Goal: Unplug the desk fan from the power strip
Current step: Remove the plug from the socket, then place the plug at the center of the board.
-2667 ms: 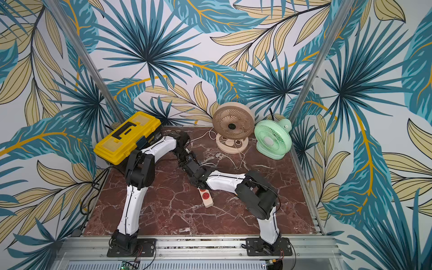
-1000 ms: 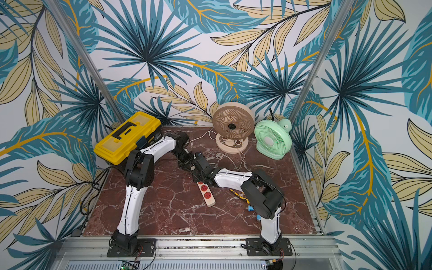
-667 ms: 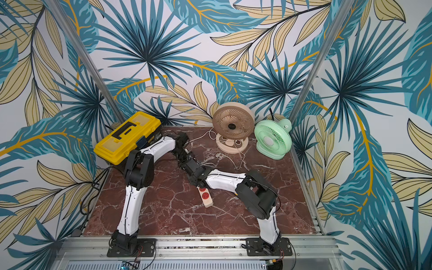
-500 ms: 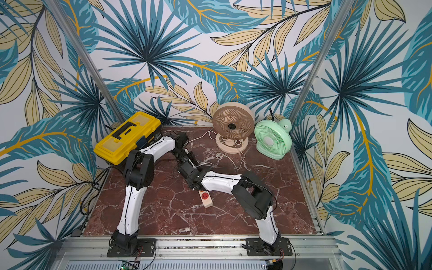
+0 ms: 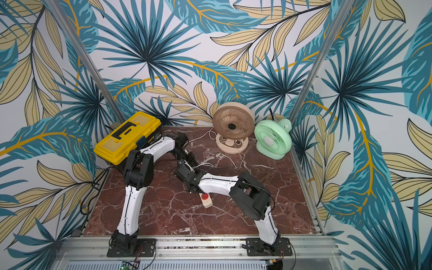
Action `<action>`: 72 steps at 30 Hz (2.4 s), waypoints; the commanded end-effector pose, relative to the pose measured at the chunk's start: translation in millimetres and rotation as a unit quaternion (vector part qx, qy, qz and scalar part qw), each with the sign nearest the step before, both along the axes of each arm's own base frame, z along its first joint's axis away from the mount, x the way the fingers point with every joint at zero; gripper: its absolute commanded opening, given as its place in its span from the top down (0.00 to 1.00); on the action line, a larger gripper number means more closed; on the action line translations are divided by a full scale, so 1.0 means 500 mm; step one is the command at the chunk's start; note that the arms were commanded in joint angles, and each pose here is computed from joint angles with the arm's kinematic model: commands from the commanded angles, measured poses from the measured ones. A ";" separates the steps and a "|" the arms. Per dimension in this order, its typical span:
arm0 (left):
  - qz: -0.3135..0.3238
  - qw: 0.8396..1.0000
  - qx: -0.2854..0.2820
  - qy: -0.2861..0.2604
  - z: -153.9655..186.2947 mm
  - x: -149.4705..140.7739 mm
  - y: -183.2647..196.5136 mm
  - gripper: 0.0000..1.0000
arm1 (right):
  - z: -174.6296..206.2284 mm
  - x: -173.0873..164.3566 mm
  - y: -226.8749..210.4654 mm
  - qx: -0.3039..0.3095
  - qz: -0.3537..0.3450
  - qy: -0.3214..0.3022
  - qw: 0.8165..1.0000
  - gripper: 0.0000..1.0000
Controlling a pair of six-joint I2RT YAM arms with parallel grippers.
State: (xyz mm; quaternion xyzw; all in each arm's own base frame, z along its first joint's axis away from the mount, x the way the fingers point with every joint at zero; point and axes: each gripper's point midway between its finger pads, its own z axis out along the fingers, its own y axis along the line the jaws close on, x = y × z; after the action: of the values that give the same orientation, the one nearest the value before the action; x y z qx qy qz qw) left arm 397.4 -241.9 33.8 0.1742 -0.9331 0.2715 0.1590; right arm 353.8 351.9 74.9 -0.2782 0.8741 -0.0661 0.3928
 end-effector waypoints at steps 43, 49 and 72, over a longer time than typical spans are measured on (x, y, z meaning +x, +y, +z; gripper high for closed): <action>-0.001 0.993 0.121 -0.004 -0.177 0.005 0.087 1.00 | 0.130 0.030 0.042 0.177 -0.029 0.016 0.984 1.00; -0.001 0.993 0.122 -0.003 -0.183 0.004 0.087 1.00 | 0.162 0.008 0.082 0.116 0.002 -0.042 0.992 1.00; 0.023 0.989 0.144 -0.034 -0.130 0.007 0.175 1.00 | 0.203 0.084 -0.035 0.191 -0.059 0.024 0.979 1.00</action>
State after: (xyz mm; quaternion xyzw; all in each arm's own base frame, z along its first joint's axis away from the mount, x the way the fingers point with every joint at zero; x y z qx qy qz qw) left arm 403.5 -221.8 35.1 0.1854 -0.9318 0.2876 0.1209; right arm 393.7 335.7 183.5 -0.1537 0.8808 0.0635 0.4434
